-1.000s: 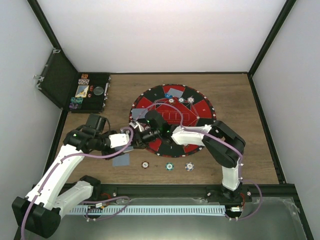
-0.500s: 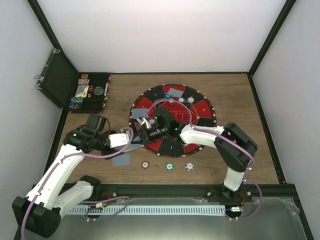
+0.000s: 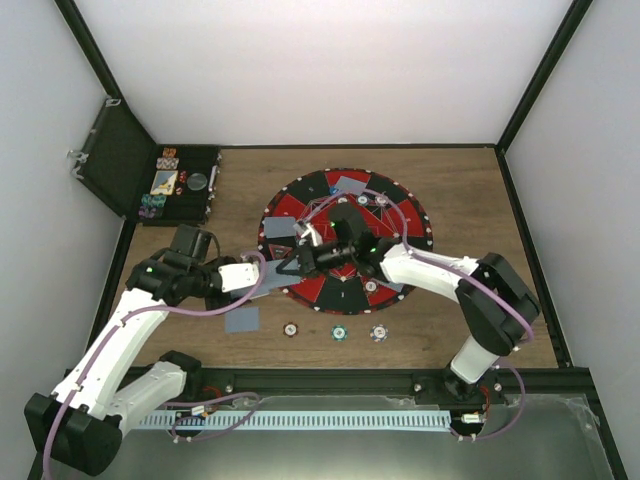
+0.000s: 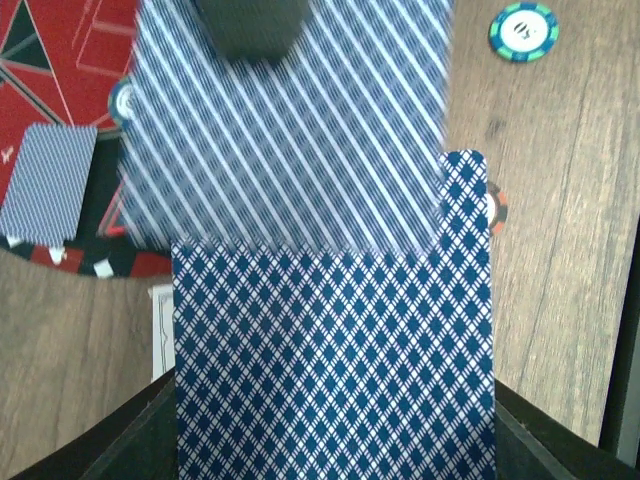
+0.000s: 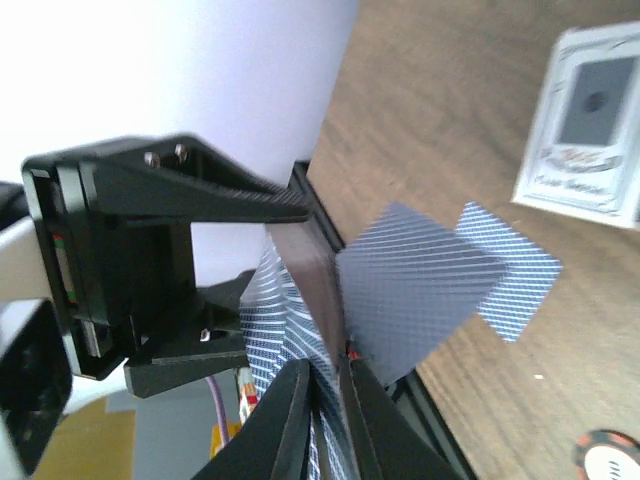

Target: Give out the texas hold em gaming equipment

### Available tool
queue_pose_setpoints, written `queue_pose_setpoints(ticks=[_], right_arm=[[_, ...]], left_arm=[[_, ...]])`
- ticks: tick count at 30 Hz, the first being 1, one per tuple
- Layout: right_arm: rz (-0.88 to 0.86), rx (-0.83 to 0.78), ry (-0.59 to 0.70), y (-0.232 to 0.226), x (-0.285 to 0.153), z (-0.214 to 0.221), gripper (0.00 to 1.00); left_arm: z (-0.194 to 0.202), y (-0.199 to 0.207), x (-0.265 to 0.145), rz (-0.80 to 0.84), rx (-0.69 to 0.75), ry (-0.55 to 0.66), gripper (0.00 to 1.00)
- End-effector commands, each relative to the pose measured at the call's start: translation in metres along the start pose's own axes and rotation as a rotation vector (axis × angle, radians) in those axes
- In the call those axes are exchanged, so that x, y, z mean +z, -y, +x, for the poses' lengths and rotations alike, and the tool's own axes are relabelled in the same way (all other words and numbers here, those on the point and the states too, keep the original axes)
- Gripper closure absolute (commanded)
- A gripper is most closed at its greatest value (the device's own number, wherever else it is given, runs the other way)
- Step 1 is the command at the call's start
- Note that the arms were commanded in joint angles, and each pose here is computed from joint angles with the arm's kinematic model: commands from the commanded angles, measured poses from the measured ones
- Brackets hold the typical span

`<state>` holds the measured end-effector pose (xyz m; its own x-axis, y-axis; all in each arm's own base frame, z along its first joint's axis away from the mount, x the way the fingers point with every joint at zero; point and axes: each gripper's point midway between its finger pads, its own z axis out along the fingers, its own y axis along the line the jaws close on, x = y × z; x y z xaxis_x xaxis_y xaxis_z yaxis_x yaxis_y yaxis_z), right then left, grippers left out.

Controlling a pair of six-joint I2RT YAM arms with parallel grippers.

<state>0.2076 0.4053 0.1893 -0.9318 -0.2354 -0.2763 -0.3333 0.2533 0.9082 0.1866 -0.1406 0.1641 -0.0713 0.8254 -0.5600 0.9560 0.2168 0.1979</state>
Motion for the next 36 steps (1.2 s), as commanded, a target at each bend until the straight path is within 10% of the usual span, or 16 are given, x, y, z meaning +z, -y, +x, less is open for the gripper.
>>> queue_pose_setpoints(ticks=[1,18,36], right_arm=[[0.061,0.036,0.048,0.02,-0.027,-0.013,0.99],[0.103,0.03,0.179,0.036,-0.087,-0.067,0.99],[0.497,0.198,0.506,0.233,-0.212,-0.264,0.99]], left_arm=[[0.013,0.005,-0.004,0.006,-0.017,-0.058,0.96],[0.017,0.007,-0.002,0.01,-0.015,-0.07,0.96],[0.018,0.01,-0.006,0.016,-0.022,-0.078,0.96]])
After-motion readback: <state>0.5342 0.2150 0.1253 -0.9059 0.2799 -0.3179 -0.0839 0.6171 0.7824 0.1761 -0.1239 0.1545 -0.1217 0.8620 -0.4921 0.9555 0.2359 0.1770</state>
